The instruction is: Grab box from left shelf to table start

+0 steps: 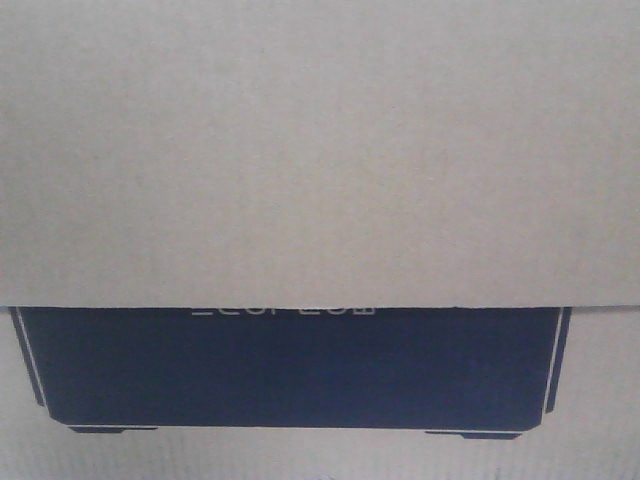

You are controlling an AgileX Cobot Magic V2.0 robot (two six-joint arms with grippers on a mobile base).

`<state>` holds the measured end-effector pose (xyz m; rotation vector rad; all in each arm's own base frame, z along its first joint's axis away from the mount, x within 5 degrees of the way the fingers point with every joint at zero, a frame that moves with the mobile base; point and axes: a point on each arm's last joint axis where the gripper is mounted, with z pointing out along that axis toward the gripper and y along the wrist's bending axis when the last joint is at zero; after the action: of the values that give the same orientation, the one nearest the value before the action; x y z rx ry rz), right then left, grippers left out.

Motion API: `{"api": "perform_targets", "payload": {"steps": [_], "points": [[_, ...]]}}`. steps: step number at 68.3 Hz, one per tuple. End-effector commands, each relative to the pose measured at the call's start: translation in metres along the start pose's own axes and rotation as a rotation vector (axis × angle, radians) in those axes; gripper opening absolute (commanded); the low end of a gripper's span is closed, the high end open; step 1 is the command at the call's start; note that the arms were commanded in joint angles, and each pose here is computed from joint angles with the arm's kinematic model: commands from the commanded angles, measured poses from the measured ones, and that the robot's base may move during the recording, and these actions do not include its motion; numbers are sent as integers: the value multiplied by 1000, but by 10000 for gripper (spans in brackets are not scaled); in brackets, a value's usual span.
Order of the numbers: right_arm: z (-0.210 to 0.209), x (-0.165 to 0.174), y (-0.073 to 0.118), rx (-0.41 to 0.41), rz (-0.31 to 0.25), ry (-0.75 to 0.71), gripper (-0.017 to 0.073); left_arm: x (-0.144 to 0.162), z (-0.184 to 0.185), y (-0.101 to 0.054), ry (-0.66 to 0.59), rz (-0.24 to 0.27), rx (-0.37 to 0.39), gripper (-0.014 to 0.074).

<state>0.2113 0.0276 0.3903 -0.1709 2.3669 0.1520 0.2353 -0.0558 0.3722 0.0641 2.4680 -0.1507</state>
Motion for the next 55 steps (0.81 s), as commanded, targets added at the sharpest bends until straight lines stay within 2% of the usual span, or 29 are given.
{"api": "perform_targets", "payload": {"steps": [1,8,15,18,25,35,45,55], "points": [[-41,-8,3,12,-13,-183,614,-4,-46,0,-179,11,32,569],[-65,0,6,12,-16,-251,576,6,-77,5,-268,21,23,556],[-84,12,8,13,-21,-309,486,21,-103,11,-359,37,2,486],[-92,19,8,14,-23,-333,443,29,-113,15,-396,44,-10,442],[-107,42,10,16,-27,-400,267,57,-130,22,-478,51,-15,293],[-114,82,11,21,-30,-481,63,104,-135,30,-536,50,-5,84],[-103,121,10,25,-28,-524,60,149,-120,38,-566,54,-2,-100],[-88,161,9,31,-28,-569,60,186,-102,44,-608,58,4,-99]]}}
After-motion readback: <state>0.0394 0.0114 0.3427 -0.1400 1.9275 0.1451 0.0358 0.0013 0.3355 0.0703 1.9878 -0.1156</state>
